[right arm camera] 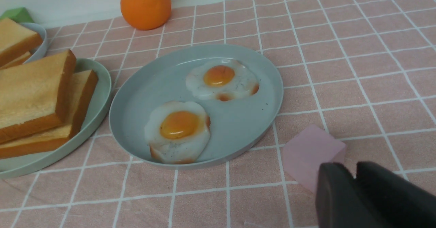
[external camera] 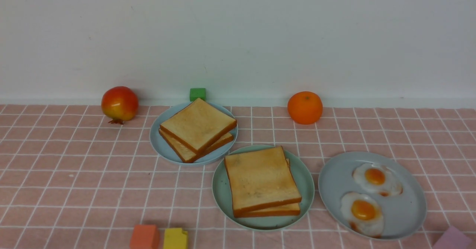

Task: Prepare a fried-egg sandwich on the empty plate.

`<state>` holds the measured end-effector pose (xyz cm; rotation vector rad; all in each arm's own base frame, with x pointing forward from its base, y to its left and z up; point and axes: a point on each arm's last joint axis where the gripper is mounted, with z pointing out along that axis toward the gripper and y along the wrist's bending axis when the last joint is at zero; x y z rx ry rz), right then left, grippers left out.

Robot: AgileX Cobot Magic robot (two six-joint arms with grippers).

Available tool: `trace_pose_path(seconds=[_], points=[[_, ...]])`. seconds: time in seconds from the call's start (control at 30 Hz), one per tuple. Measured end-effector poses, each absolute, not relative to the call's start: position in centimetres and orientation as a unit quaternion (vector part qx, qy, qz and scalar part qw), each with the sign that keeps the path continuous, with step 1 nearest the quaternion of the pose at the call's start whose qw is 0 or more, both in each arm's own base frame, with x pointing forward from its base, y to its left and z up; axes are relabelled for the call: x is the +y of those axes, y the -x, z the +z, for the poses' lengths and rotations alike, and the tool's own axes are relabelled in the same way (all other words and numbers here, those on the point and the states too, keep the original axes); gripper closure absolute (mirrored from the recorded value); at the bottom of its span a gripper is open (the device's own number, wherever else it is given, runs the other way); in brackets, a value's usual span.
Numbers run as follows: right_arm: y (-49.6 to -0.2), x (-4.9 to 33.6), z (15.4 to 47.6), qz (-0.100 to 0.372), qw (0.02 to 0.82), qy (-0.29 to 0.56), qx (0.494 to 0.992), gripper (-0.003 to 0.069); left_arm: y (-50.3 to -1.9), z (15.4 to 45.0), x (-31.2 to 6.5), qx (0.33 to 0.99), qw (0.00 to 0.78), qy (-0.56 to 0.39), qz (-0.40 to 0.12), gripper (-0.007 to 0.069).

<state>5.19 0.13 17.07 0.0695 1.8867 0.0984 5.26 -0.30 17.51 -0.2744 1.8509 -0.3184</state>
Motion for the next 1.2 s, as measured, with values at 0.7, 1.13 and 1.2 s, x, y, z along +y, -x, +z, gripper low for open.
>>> trace_pose_path(seconds=[0.7,1.13,1.2], points=[[-5.19,0.12,17.07,0.042,0.586,-0.03,0.809,0.0515,-5.26,17.51,-0.3,0.793,0.582,0.118,-0.136,0.0588],[-5.19,0.12,17.07,0.042,0.586,-0.03,0.809,0.05,-5.26,17.51,-0.3,0.793,0.582,0.118,-0.137,0.058],[-5.19,0.12,17.07,0.042,0.586,-0.03,0.809,0.0496,-5.26,17.51,-0.3,0.793,0.582,0.118,-0.137,0.0577]])
